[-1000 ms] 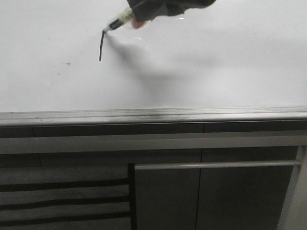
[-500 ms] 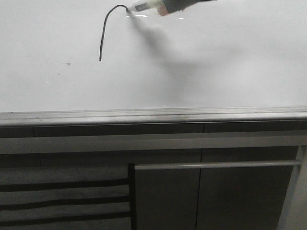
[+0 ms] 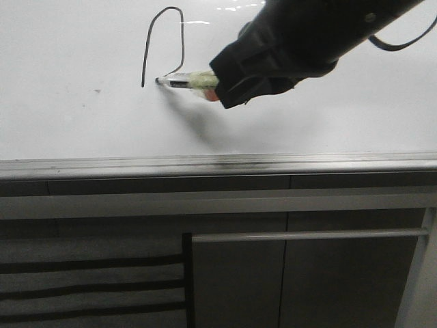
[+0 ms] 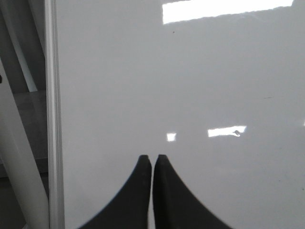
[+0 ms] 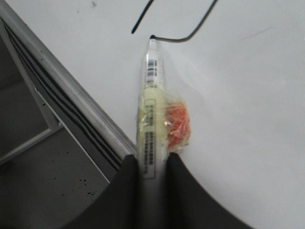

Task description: Write number 0 on whiteboard

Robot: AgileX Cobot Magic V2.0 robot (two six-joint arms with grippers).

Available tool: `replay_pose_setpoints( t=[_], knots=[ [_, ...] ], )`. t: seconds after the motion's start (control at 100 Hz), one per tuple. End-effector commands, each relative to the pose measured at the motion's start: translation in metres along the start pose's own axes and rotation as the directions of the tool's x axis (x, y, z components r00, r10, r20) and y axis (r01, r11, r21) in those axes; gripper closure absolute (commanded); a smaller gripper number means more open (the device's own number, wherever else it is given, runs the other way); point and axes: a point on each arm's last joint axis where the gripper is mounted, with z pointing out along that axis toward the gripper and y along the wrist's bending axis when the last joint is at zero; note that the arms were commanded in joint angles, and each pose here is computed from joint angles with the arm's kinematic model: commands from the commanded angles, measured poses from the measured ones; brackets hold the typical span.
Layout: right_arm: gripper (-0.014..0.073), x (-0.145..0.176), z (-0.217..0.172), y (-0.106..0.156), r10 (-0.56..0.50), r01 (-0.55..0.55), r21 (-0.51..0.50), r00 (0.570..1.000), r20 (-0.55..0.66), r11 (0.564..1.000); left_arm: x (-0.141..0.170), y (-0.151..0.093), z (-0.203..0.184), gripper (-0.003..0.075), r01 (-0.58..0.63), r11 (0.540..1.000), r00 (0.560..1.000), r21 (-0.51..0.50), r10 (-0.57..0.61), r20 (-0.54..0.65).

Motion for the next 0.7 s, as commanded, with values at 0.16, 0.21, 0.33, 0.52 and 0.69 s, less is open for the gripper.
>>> replay_pose_setpoints(
  t=[0.16,0.21,0.33,0.52,0.69],
  knots=[
    [0.0664,-0.02,0.002,0.009,-0.029,0.025,0.033,0.991,0.13,0.999,-0.013,-0.001,0.001,0.074,-0.018,1.0,0.999,0.01,0.018,0.046],
    [0.0664,-0.023,-0.002,0.012,-0.043,0.039,0.029,0.988,0.147,0.999,-0.013,-0.001,0.001,0.074,-0.02,1.0,0.999,0.009,0.019,0.047],
    [0.0664,-0.034,-0.025,0.021,-0.077,0.077,0.007,0.978,0.195,0.997,-0.016,-0.005,0.0,0.074,-0.037,0.998,0.996,0.055,0.032,0.086],
    [0.0664,-0.034,-0.06,0.028,-0.102,0.114,-0.078,0.984,0.145,0.99,-0.032,-0.034,-0.009,0.0739,-0.225,0.918,0.941,0.325,0.118,0.318],
    [0.0664,-0.026,-0.075,0.035,-0.135,0.135,-0.189,0.991,0.015,0.973,-0.022,-0.062,-0.01,0.0665,-0.49,0.746,0.84,0.451,0.265,0.474]
  ],
)
